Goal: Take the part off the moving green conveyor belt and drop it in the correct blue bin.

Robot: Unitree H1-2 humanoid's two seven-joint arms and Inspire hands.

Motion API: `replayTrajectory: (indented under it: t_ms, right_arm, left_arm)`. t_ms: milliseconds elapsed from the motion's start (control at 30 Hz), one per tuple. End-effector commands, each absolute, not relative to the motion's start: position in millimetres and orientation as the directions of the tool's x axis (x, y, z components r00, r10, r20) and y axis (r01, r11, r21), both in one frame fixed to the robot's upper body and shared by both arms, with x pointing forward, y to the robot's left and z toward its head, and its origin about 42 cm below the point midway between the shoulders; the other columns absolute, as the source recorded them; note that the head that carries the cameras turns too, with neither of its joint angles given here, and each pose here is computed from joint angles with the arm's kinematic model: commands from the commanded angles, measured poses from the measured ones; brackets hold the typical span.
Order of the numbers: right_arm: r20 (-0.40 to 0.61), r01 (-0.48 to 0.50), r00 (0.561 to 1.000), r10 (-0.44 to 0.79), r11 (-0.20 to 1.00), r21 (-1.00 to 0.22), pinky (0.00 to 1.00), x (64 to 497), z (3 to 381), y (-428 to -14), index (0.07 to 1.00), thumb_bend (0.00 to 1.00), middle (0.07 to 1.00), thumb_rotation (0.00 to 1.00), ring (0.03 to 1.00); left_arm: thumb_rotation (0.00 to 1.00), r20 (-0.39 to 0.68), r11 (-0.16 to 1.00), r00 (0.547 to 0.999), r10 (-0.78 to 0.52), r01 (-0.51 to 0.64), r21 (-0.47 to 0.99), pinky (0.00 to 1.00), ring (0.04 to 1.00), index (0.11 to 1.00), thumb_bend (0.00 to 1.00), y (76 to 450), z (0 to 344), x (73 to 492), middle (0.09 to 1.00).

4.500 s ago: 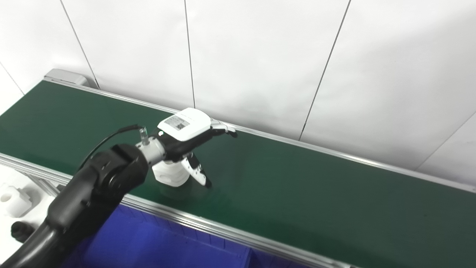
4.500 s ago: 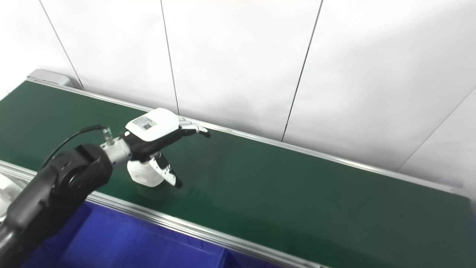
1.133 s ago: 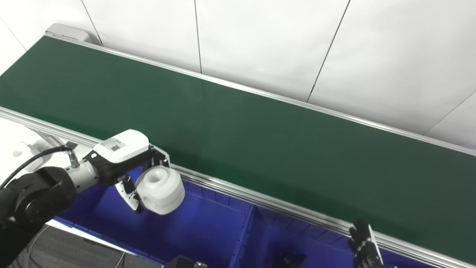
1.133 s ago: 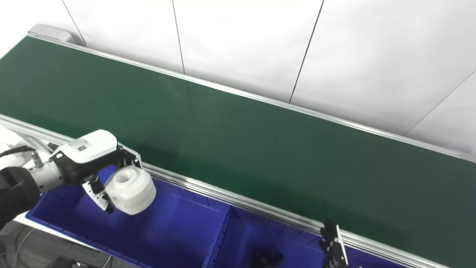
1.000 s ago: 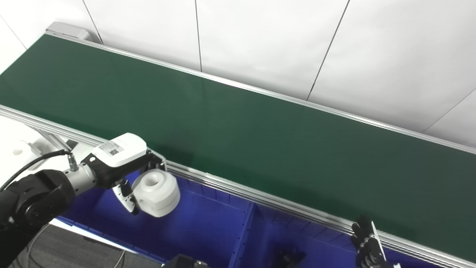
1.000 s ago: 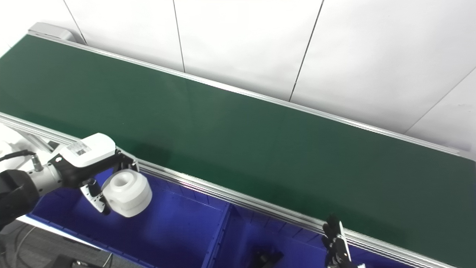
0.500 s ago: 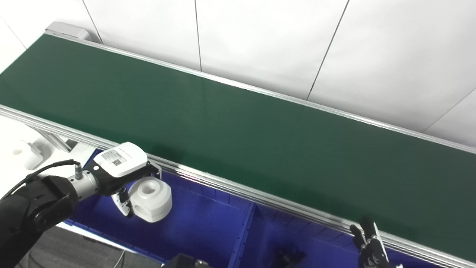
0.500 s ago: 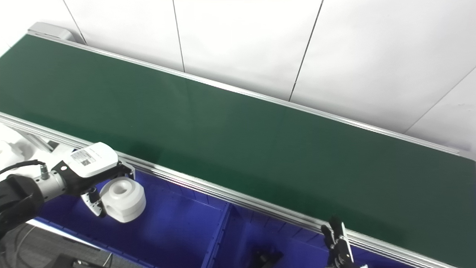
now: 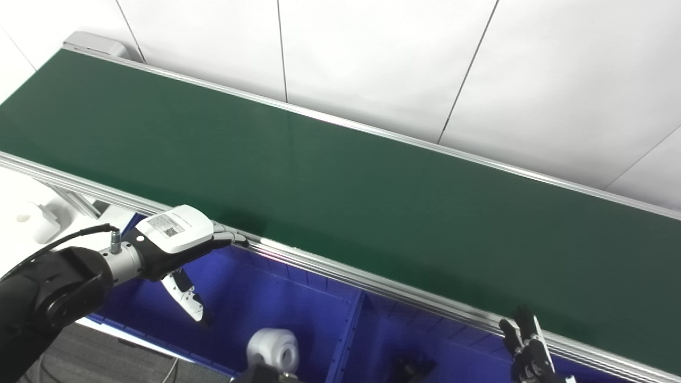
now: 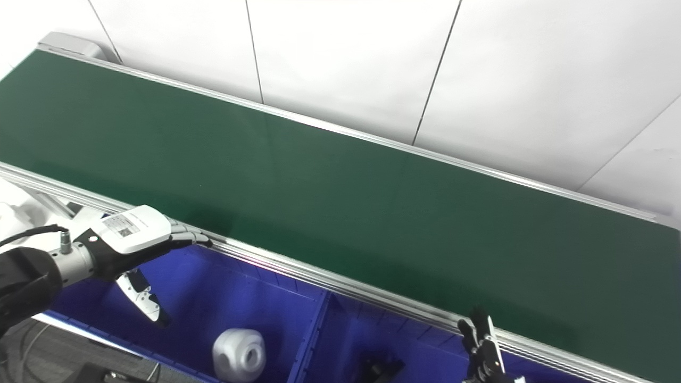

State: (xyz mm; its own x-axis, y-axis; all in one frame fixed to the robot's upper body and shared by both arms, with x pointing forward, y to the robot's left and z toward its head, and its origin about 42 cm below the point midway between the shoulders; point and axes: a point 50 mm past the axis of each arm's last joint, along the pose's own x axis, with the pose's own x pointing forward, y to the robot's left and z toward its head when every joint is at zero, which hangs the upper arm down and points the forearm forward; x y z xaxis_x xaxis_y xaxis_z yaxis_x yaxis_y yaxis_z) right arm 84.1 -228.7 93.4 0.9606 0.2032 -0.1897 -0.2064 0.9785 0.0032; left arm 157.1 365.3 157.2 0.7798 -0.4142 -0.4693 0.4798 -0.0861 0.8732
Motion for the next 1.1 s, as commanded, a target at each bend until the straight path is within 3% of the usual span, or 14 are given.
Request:
replayTrajectory:
  t_ms: [0,100,167,200,267,333,433,600,733,900,1000,1067]
  right_arm:
    - [-0.167,-0.209,0.964,0.208,0.978,0.016,1.0,85.8,101.0,-225.6,1.0,0.98,1.0,0.84,0.965]
    - [-0.17,-0.207,0.963,0.208,0.978,0.024,1.0,84.8,101.9,-223.3,1.0,0.97,1.0,0.84,0.966]
    - [-0.172,-0.212,0.962,0.213,0.977,0.023,0.97,84.3,102.0,-221.2,1.0,0.97,1.0,0.84,0.959]
    - [-0.171,-0.214,0.962,0.215,0.977,0.022,0.97,84.3,102.3,-219.9,1.0,0.97,1.0,0.84,0.956]
    - [-0.171,-0.216,0.961,0.217,0.976,0.023,0.97,84.4,103.0,-216.5,1.0,0.97,1.0,0.83,0.955]
    - [-0.174,-0.218,0.96,0.218,0.976,0.021,0.96,84.4,104.1,-211.7,1.0,0.97,1.0,0.83,0.948]
    - [-0.174,-0.212,0.962,0.212,0.977,0.018,0.95,85.4,105.1,-200.2,1.0,0.98,1.0,0.82,0.935]
    - [-0.18,-0.199,0.964,0.196,0.98,0.002,0.92,87.3,109.6,-174.4,1.0,0.99,1.0,0.85,0.935]
    - [-0.176,-0.192,0.966,0.189,0.981,-0.001,0.97,89.8,112.7,-158.1,1.0,0.97,1.0,0.87,0.966]
    - [-0.171,-0.18,0.97,0.175,0.984,-0.016,1.0,93.0,114.6,-146.6,1.0,0.96,1.0,0.89,0.98]
    - [-0.167,-0.166,0.973,0.16,0.986,-0.019,0.97,94.2,116.5,-142.5,1.0,0.97,1.0,0.9,0.977]
    - [-0.162,-0.159,0.975,0.155,0.987,-0.014,0.97,95.1,118.0,-138.8,1.0,0.97,1.0,0.89,0.978]
  left_arm:
    - [0.64,-0.418,-0.025,0.787,-0.454,0.457,0.889,0.81,0.862,0.887,1.0,364.6,177.6,152.9,0.905]
    - [0.63,-0.309,0.219,0.766,-0.564,0.5,0.838,0.84,0.902,0.904,1.0,345.3,200.2,141.4,0.933]
    - [0.55,-0.23,0.432,0.749,-0.621,0.572,0.697,0.89,0.959,0.94,1.0,331.9,212.4,135.5,0.98]
    - [0.51,-0.187,0.511,0.746,-0.639,0.594,0.622,0.87,0.972,0.949,1.0,324.3,217.8,132.8,0.994]
    - [0.5,-0.126,0.588,0.749,-0.65,0.602,0.54,0.86,0.976,0.953,1.0,314.8,225.8,129.4,0.998]
    - [0.52,-0.041,0.691,0.79,-0.612,0.56,0.458,0.85,0.991,0.978,1.0,303.8,233.8,125.6,1.0]
    - [0.57,0.076,0.81,0.858,-0.508,0.446,0.381,0.92,0.988,0.998,1.0,293.8,228.3,130.1,0.998]
    - [0.65,0.137,0.927,0.933,-0.333,0.297,0.23,0.95,0.983,1.0,0.98,286.1,196.7,145.4,0.999]
    - [0.71,0.122,0.95,0.951,-0.286,0.264,0.168,0.95,0.972,1.0,0.94,271.8,173.1,156.8,0.999]
    - [0.63,0.08,0.95,0.959,-0.272,0.254,0.178,0.95,0.969,1.0,0.98,264.0,154.2,167.4,0.997]
    - [0.52,0.063,0.951,0.965,-0.255,0.239,0.194,0.97,0.981,1.0,0.9,255.2,146.8,170.7,1.0]
    - [0.5,0.045,0.945,0.965,-0.258,0.242,0.22,0.97,0.989,1.0,0.88,250.7,144.4,170.6,1.0]
